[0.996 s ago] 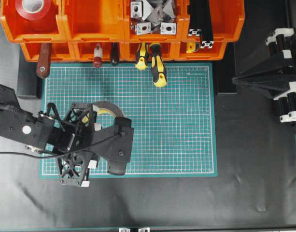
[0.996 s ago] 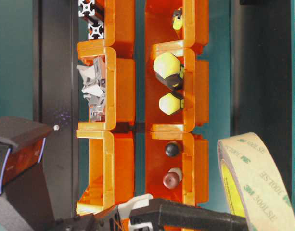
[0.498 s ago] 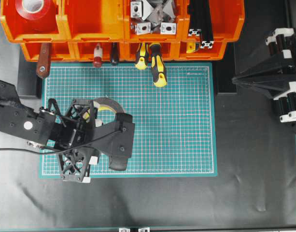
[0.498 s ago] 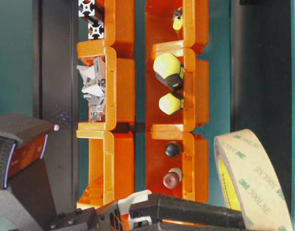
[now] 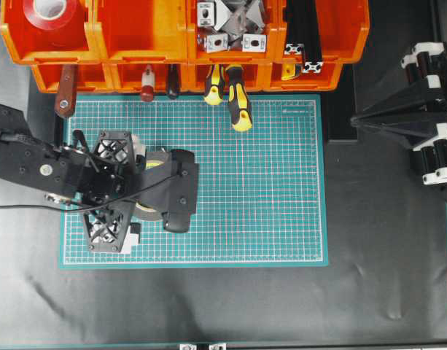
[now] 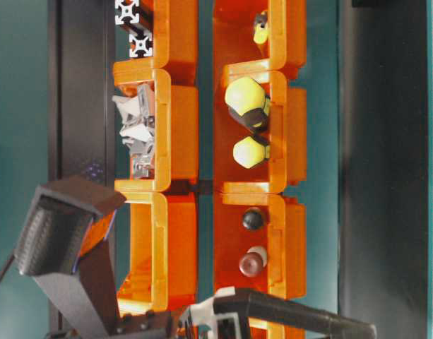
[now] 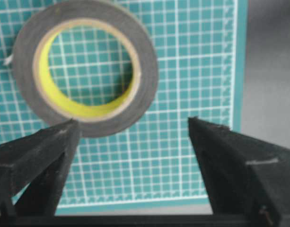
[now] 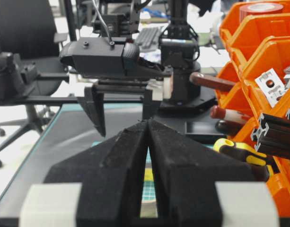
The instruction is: Pick foam from container rack with left arm.
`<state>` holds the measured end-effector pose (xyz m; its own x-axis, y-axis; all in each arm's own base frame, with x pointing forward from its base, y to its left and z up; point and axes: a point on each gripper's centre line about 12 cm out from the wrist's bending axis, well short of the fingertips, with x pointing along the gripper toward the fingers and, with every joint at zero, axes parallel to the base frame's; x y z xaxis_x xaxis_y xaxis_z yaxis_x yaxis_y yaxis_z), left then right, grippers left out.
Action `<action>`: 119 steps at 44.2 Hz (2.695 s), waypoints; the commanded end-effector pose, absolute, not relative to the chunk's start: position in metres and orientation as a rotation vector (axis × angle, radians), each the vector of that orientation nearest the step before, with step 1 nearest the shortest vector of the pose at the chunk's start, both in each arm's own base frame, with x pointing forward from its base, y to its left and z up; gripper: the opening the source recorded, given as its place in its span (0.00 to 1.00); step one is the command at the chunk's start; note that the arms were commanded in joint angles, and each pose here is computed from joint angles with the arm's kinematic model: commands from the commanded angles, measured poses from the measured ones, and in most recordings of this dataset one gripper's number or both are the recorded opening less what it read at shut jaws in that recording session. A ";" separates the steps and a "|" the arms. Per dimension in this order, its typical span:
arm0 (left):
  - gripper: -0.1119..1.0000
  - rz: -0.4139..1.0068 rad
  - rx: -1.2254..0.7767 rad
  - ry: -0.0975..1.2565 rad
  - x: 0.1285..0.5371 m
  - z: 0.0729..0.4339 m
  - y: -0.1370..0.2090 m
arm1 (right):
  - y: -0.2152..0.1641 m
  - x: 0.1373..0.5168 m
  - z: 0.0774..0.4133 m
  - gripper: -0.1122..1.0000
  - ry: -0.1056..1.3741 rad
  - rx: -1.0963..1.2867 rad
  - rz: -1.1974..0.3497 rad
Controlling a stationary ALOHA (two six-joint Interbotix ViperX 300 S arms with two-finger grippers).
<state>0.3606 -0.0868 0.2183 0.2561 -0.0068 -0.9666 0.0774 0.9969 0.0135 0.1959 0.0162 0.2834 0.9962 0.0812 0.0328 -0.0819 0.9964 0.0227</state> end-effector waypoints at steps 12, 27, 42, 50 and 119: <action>0.91 -0.088 0.057 1.207 0.359 0.240 -0.093 | 0.017 0.198 0.293 0.10 -0.063 0.025 0.083; 0.90 -0.129 0.031 1.030 0.350 0.279 -0.096 | 0.017 0.198 0.293 0.10 -0.058 0.027 0.083; 0.86 -0.180 0.001 0.810 0.312 0.339 -0.092 | 0.016 0.194 0.297 0.10 -0.075 0.027 0.083; 0.85 -0.199 -0.004 0.719 0.292 0.347 -0.087 | 0.016 0.191 0.300 0.10 -0.082 0.028 0.084; 0.81 -0.167 -0.026 0.006 0.184 0.369 -0.032 | 0.017 0.186 0.298 0.10 -0.045 0.028 0.090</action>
